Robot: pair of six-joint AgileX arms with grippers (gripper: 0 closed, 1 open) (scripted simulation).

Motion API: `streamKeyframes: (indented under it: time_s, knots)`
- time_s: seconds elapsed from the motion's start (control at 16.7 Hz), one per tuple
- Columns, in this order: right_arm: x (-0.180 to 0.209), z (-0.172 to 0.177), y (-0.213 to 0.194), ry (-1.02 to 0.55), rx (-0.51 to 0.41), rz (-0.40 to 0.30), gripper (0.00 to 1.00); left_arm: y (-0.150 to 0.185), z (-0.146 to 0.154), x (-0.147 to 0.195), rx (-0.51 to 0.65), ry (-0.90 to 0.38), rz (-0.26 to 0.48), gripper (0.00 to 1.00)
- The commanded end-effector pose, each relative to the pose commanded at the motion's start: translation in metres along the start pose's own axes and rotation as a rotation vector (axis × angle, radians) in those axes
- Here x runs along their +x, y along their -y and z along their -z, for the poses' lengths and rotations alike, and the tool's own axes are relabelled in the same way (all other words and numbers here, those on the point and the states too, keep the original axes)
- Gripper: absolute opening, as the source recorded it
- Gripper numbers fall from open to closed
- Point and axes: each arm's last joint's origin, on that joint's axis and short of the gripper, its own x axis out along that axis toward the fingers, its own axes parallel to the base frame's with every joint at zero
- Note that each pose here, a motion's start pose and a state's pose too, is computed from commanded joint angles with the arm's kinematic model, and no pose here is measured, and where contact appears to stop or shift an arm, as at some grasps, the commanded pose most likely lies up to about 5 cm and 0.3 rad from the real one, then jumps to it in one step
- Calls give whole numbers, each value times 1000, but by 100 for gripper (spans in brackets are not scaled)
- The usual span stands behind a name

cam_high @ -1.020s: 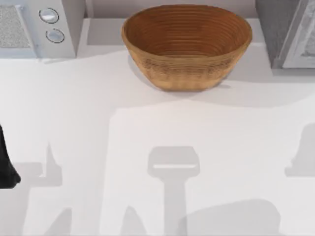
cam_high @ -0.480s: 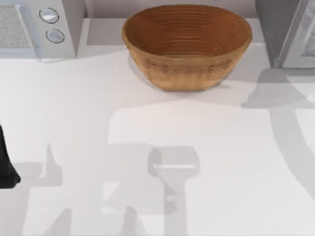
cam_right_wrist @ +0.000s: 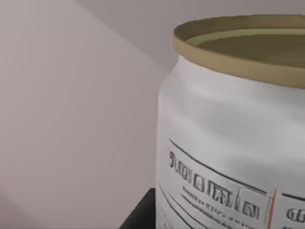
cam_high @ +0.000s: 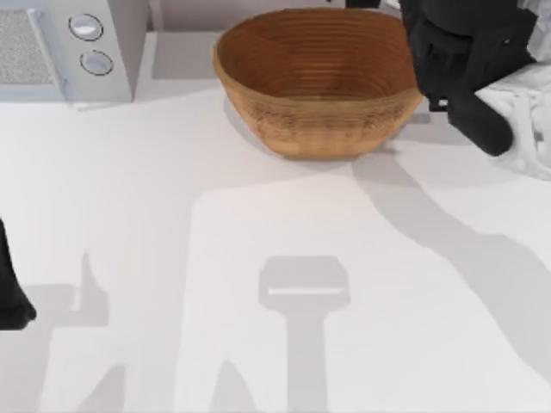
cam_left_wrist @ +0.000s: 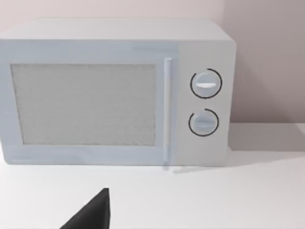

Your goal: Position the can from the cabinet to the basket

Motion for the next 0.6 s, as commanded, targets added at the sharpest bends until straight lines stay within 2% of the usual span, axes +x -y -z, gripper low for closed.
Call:
streamKeyframes:
  time_s: [0.3, 0.6]
  knots:
    - [26, 41, -58, -3, 2, -3, 0, 0, 0, 0, 0, 0, 0, 100]
    - [28, 45, -65, -3, 3, -3, 0, 0, 0, 0, 0, 0, 0, 100]
